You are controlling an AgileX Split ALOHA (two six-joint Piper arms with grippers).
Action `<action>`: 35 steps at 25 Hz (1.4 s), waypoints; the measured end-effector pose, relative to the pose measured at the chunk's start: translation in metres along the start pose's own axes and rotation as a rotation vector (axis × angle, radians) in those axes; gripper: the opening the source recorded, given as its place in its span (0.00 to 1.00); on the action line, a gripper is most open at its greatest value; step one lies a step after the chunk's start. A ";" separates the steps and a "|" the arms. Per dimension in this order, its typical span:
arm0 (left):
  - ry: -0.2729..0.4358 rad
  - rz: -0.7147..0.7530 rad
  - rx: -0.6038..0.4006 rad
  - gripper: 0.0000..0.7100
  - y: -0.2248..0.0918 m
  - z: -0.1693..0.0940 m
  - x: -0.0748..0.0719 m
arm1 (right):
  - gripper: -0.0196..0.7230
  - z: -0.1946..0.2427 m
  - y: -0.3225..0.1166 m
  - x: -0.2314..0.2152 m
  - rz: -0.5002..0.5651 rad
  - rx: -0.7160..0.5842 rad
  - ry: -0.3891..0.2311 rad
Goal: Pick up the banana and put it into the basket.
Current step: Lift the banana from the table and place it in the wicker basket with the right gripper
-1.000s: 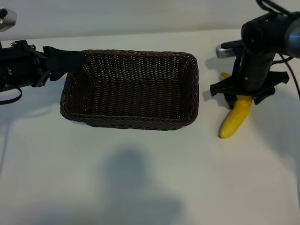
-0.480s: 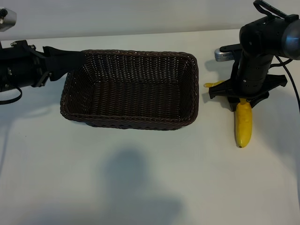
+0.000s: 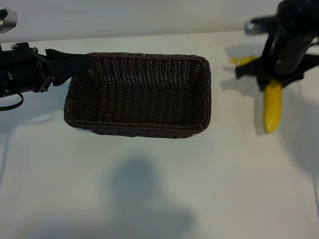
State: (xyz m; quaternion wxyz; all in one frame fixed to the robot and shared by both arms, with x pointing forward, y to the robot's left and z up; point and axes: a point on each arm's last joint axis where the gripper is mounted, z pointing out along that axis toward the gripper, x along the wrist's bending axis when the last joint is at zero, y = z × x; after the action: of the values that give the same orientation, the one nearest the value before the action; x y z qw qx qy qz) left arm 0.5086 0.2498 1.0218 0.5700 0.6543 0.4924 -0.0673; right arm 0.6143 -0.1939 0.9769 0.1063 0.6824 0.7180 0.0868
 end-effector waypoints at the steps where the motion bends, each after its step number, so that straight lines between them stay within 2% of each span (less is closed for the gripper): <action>1: 0.000 0.000 0.000 0.70 0.000 0.000 0.000 | 0.60 -0.012 0.003 -0.003 0.009 -0.035 0.006; 5: 0.000 0.000 0.000 0.70 0.000 0.000 0.000 | 0.60 -0.055 0.010 -0.004 0.025 -0.143 0.064; 11: 0.000 -0.001 -0.001 0.70 0.000 0.000 0.000 | 0.60 -0.091 0.008 0.013 0.007 -0.207 0.304; 14: -0.001 -0.001 -0.001 0.70 0.000 0.000 0.000 | 0.60 -0.094 0.007 0.023 -0.022 -0.212 0.396; 18: -0.001 -0.001 -0.001 0.70 0.000 0.000 0.000 | 0.60 -0.099 0.008 0.038 -0.071 -0.252 0.480; 22: -0.001 -0.001 0.000 0.70 0.000 0.000 0.000 | 0.60 -0.103 0.006 0.053 -0.136 -0.291 0.537; 27: -0.004 -0.002 -0.001 0.70 0.000 0.000 0.000 | 0.60 -0.107 0.002 0.076 -0.233 -0.343 0.563; 35: -0.009 -0.002 0.000 0.70 0.000 0.000 -0.001 | 0.60 -0.064 -0.005 0.110 -0.310 -0.243 0.570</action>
State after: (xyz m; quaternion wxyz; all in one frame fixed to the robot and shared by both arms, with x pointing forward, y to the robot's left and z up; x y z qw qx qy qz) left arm 0.5082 0.2494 1.0223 0.5720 0.6536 0.4905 -0.0707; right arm 0.5868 -0.0833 1.0333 -0.0064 0.4958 0.7984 0.3416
